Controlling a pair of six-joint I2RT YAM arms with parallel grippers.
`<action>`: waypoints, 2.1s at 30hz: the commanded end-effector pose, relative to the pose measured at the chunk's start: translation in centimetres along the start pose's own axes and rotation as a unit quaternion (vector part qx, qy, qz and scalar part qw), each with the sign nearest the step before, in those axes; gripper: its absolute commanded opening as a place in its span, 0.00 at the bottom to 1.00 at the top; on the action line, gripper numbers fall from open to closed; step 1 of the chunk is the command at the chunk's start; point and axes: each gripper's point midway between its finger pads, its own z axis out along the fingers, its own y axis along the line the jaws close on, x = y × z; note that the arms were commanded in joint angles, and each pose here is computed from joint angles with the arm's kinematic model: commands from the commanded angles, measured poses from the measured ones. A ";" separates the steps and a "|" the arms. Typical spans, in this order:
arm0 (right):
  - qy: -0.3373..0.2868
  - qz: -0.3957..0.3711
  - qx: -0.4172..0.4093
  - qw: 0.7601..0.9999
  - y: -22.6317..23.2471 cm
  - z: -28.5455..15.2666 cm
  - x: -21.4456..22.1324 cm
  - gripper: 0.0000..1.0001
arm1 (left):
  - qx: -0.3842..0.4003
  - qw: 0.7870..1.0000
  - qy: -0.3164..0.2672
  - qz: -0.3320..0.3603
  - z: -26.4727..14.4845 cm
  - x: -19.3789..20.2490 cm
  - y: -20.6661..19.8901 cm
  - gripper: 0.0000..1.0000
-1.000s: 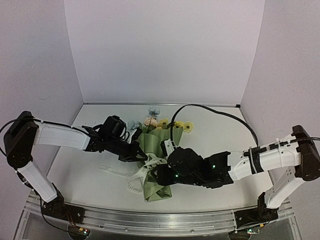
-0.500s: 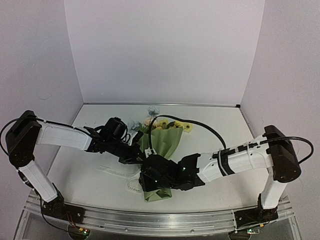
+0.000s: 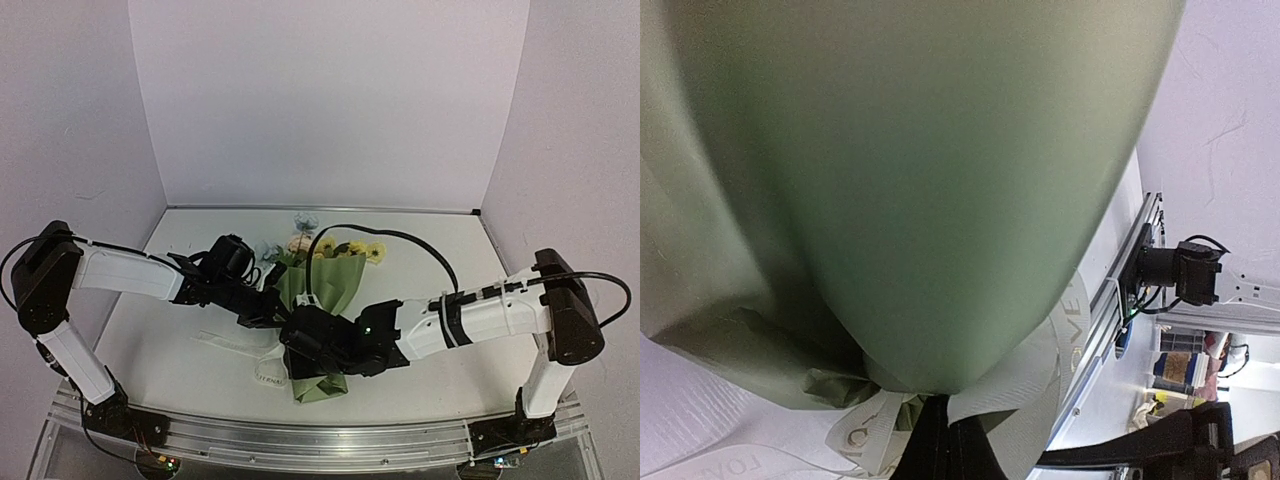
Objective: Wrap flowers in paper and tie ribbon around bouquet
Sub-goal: Cross the half-tied ribbon over the folded bouquet.
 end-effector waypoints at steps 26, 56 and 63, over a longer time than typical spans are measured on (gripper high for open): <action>0.028 0.063 0.030 0.997 0.5 2.7 1.7 0.42 | 0.012 1.000 0.003 0.028 0.0 -0.5 -0.9 0.00; -0.007 0.039 0.030 0.999 1.2 1.4 -2.2 0.00 | 0.000 0.999 0.000 0.038 -0.4 -0.9 -0.6 0.00; -0.006 0.023 0.065 0.998 -2.3 -1.5 -3.9 0.00 | -0.036 0.999 -0.009 0.037 -1.0 -0.9 0.5 0.00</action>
